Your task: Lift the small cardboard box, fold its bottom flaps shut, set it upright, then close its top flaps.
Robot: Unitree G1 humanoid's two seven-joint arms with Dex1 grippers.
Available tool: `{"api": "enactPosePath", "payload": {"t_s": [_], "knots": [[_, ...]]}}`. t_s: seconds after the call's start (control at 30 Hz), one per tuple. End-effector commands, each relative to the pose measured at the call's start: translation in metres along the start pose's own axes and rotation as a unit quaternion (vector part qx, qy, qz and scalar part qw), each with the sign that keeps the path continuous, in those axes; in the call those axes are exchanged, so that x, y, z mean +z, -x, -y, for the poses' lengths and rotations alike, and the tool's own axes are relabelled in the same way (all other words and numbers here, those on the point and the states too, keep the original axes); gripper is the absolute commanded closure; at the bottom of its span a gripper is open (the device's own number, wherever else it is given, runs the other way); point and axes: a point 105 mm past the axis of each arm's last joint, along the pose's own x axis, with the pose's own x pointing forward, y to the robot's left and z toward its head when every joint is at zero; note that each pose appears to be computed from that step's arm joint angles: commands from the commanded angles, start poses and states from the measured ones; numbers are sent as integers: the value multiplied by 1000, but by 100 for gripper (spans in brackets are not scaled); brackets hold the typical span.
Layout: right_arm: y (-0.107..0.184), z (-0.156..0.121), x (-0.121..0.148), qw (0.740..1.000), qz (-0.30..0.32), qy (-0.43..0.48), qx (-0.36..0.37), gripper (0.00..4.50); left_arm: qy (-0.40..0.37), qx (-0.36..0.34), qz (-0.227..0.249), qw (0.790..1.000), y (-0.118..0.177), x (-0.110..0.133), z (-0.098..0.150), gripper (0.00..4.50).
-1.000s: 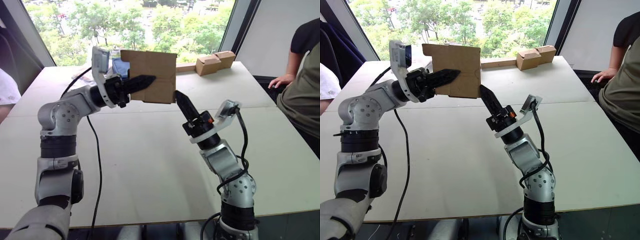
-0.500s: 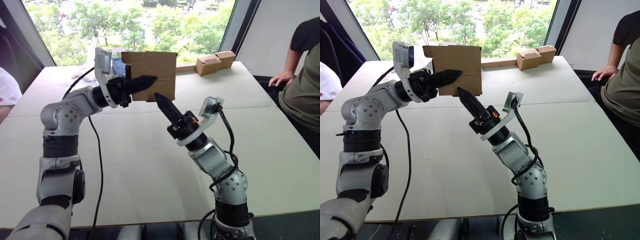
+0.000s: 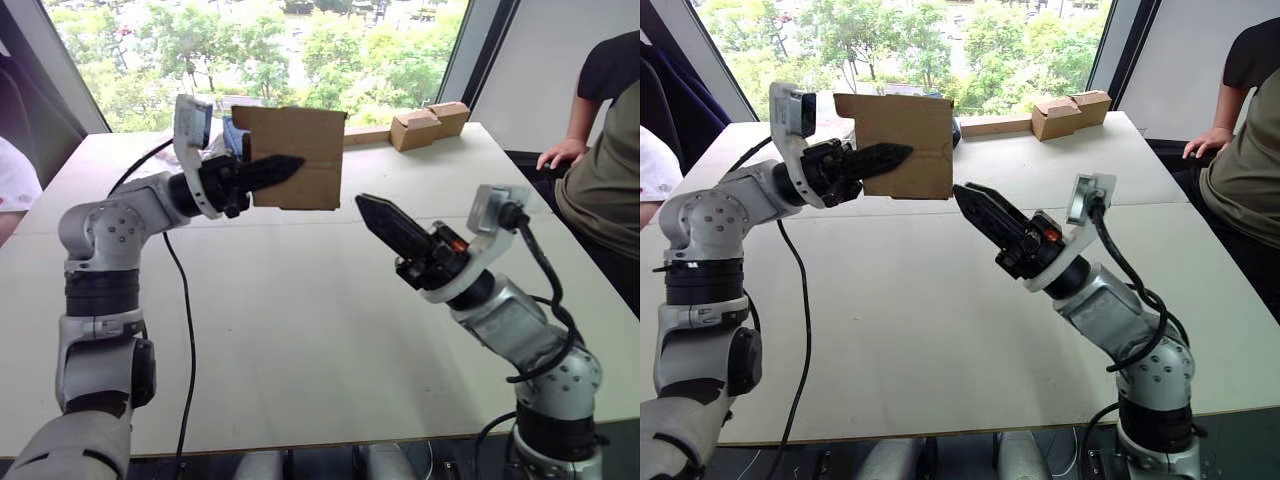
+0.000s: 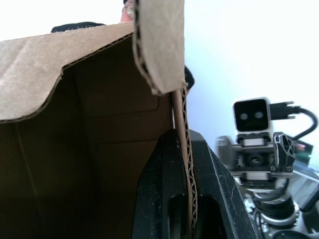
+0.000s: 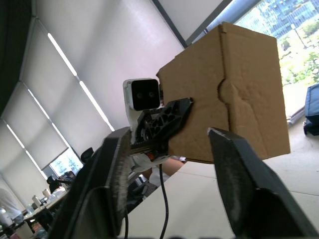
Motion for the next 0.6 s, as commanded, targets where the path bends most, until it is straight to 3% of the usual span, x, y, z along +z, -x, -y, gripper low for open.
{"api": "enactPosePath", "payload": {"t_s": [0.03,0.1,0.27,0.6], "knots": [[-2,3,11,999,22,22,-8,193,-15,-23,11,1000,0,10,14,450],[-3,7,13,999,31,25,-17,245,-11,-26,14,1000,-1,9,16,450],[-8,14,11,998,40,37,-29,430,-2,-31,17,999,-3,5,21,450],[-26,16,-6,999,20,41,-23,444,10,-42,22,999,-8,0,27,450]]}}
